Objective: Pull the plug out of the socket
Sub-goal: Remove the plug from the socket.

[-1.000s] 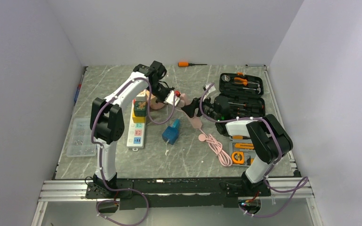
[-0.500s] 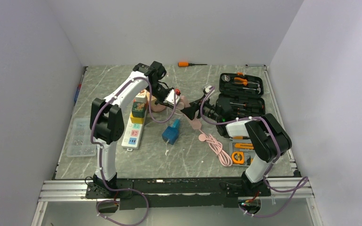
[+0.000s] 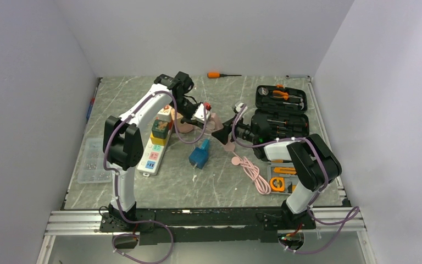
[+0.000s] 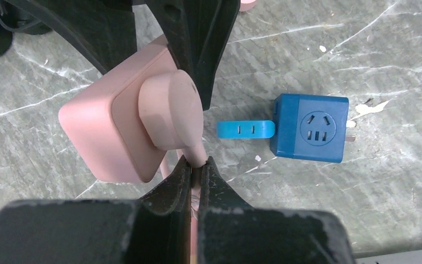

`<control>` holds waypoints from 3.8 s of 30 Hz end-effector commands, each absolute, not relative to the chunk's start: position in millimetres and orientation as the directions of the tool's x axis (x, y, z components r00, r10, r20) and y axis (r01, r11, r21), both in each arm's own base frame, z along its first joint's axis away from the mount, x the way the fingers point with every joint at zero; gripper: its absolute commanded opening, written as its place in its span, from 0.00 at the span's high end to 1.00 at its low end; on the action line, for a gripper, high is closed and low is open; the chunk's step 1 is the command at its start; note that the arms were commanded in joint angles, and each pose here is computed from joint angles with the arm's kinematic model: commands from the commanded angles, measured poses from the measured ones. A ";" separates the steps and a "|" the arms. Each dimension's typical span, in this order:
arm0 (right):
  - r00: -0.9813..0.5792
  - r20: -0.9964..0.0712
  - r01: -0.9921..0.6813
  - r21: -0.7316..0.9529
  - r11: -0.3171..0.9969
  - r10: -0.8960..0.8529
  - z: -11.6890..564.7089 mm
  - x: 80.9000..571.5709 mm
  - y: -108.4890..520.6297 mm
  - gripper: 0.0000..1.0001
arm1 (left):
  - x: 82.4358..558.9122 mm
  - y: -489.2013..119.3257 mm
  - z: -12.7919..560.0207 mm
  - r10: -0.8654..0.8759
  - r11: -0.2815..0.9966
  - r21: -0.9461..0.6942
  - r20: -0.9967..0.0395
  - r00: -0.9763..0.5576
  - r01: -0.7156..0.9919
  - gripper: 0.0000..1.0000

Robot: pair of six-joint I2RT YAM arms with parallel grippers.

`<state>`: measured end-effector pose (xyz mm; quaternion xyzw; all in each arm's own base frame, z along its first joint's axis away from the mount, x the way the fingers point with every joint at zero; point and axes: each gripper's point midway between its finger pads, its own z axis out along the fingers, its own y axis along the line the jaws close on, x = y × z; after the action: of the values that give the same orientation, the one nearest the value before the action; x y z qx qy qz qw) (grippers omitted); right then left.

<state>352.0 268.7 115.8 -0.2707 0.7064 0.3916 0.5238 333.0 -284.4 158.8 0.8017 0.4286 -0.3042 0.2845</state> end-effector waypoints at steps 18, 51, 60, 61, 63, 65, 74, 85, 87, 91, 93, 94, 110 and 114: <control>-0.255 -0.966 -0.819 0.199 0.538 -0.032 139.0 360.4 288.3 0.72 | 285.7 -299.0 192.5 0.433 -0.475 0.151 -0.817 0.380 0.867 1.00; -0.053 -0.998 -0.839 0.066 0.540 0.040 206.3 351.3 297.9 1.00 | 301.4 -327.5 176.2 0.426 -0.409 0.008 -0.883 0.199 0.912 0.41; -0.012 -0.998 -0.853 0.041 0.521 0.059 222.8 339.4 299.5 1.00 | 318.0 -321.5 184.5 0.402 -0.343 -0.052 -0.911 0.097 0.938 0.65; -0.007 -0.998 -0.854 0.039 0.519 0.064 225.4 338.1 299.5 1.00 | 318.9 -320.7 185.4 0.400 -0.345 -0.062 -0.913 0.087 0.937 0.74; -0.001 -0.997 -0.858 0.039 0.512 0.075 229.9 336.3 300.2 1.00 | 316.1 -318.9 186.4 0.397 -0.362 -0.069 -0.914 0.086 0.930 0.86; 0.000 -0.997 -0.862 0.042 0.505 0.083 231.8 334.9 301.6 1.00 | 312.1 -317.8 188.9 0.392 -0.372 -0.076 -0.916 0.082 0.925 0.89; -0.007 -0.996 -0.867 0.048 0.497 0.085 234.3 338.2 305.4 0.85 | 285.6 -308.9 187.5 0.397 -0.478 -0.045 -0.902 0.171 0.877 0.98; -0.031 -0.995 -0.887 0.072 0.456 0.096 239.7 341.5 315.2 0.69 | 281.9 -310.0 186.0 0.398 -0.499 -0.005 -0.889 0.225 0.866 1.00; -0.035 -0.995 -0.887 0.076 0.455 0.097 239.0 341.4 315.6 0.67 | 283.8 -311.3 186.7 0.396 -0.492 0.002 -0.890 0.226 0.871 1.00; -0.044 -0.994 -0.891 0.083 0.445 0.098 239.5 342.2 318.2 0.67 | 284.8 -313.3 187.3 0.397 -0.490 0.007 -0.888 0.231 0.872 1.00; -0.049 -0.994 -0.894 0.088 0.438 0.100 241.1 343.4 320.1 0.66 | 283.8 -314.2 186.8 0.399 -0.493 0.006 -0.887 0.232 0.870 1.00; -0.052 -0.994 -0.895 0.090 0.436 0.099 241.5 344.2 321.1 0.63 | 284.6 -314.7 186.7 0.400 -0.491 0.010 -0.886 0.236 0.871 1.00; -0.084 -0.995 -0.894 0.100 0.436 0.056 217.8 333.6 314.9 0.54 | 289.5 -316.8 190.0 0.400 -0.464 0.037 -0.883 0.246 0.885 1.00; -0.109 -0.993 -0.888 0.112 0.446 0.033 205.3 327.7 309.9 0.53 | 293.8 -317.5 192.7 0.398 -0.451 0.050 -0.883 0.251 0.891 1.00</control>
<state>323.2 301.4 138.8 -0.3234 0.7125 0.3903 0.4852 315.9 -300.4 167.1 0.7389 0.4636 -0.4056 0.2731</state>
